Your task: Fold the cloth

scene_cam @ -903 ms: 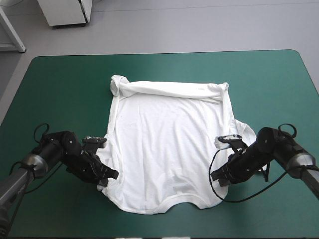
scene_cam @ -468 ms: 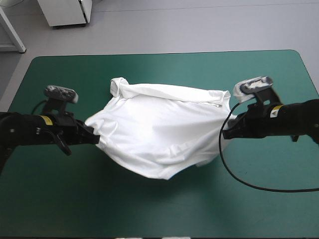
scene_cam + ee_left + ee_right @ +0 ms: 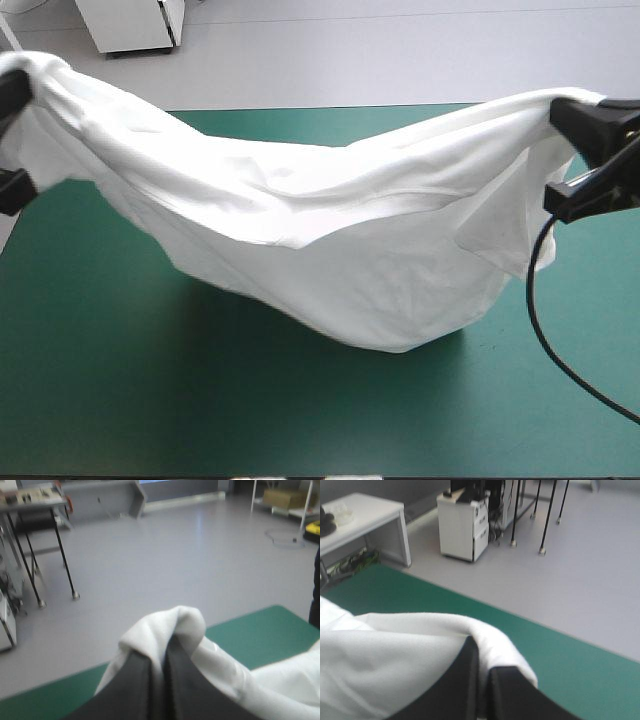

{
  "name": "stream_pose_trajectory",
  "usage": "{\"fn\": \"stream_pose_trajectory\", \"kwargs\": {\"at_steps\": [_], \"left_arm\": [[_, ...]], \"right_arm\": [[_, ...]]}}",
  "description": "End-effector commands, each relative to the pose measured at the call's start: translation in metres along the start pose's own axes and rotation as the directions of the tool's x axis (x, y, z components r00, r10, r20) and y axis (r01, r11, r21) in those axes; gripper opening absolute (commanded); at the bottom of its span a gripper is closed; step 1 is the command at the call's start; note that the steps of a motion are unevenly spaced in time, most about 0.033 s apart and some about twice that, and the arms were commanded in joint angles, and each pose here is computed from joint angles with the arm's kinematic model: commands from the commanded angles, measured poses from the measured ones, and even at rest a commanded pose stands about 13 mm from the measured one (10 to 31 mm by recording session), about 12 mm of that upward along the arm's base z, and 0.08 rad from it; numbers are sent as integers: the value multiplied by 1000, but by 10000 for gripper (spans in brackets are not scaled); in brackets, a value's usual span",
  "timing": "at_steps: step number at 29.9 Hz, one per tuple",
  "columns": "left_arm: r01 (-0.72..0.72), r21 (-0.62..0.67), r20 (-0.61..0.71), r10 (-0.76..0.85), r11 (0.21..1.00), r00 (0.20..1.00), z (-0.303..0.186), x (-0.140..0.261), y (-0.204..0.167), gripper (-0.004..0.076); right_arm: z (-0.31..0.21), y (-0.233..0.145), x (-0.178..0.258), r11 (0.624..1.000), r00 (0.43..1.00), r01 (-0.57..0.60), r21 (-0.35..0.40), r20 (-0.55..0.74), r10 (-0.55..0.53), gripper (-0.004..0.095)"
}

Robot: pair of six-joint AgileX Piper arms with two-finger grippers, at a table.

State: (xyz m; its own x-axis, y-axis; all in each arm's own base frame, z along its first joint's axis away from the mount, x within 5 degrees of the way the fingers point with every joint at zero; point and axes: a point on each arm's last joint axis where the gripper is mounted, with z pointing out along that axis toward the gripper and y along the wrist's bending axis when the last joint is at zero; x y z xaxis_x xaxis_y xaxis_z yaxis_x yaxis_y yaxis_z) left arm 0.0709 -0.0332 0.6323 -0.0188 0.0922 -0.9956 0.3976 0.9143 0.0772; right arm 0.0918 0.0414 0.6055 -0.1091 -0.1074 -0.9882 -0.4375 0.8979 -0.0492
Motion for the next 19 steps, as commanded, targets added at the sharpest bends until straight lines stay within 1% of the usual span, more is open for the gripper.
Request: {"fn": "stream_pose_trajectory", "kwargs": {"at_steps": [1,4,6,8,10,12,14,17,19], "left_arm": [[-39,8,175,37,999,984,-36,-25,-7,-9],[-55,14,292,48,998,955,-57,-36,-12,-9],[-59,14,321,51,998,946,-63,-39,-13,-9],[-59,28,312,48,998,949,-64,-38,-14,-9],[-60,40,273,47,997,961,-62,-35,-15,-9],[-58,46,235,46,997,971,-59,-31,-15,-9],[-47,49,225,35,998,974,-56,-30,-15,-9],[-41,11,186,39,999,982,-43,-28,-8,-9],[-30,-6,141,31,1000,990,-26,-25,-3,-9]], "right_arm": [[-43,5,-33,998,957,43,46,285,-55,-7],[-68,8,-47,995,909,64,80,407,-91,-7],[-88,11,-55,993,865,73,97,488,-112,-7],[-100,13,-59,992,840,77,104,529,-121,-7],[-111,16,-61,992,819,81,101,560,-124,-7],[-111,17,-61,993,820,80,85,561,-114,-7],[-110,17,-60,994,827,78,82,552,-111,-7],[-101,15,-59,994,842,75,84,528,-108,-7],[-89,12,-59,994,855,70,89,508,-106,-7]]}}
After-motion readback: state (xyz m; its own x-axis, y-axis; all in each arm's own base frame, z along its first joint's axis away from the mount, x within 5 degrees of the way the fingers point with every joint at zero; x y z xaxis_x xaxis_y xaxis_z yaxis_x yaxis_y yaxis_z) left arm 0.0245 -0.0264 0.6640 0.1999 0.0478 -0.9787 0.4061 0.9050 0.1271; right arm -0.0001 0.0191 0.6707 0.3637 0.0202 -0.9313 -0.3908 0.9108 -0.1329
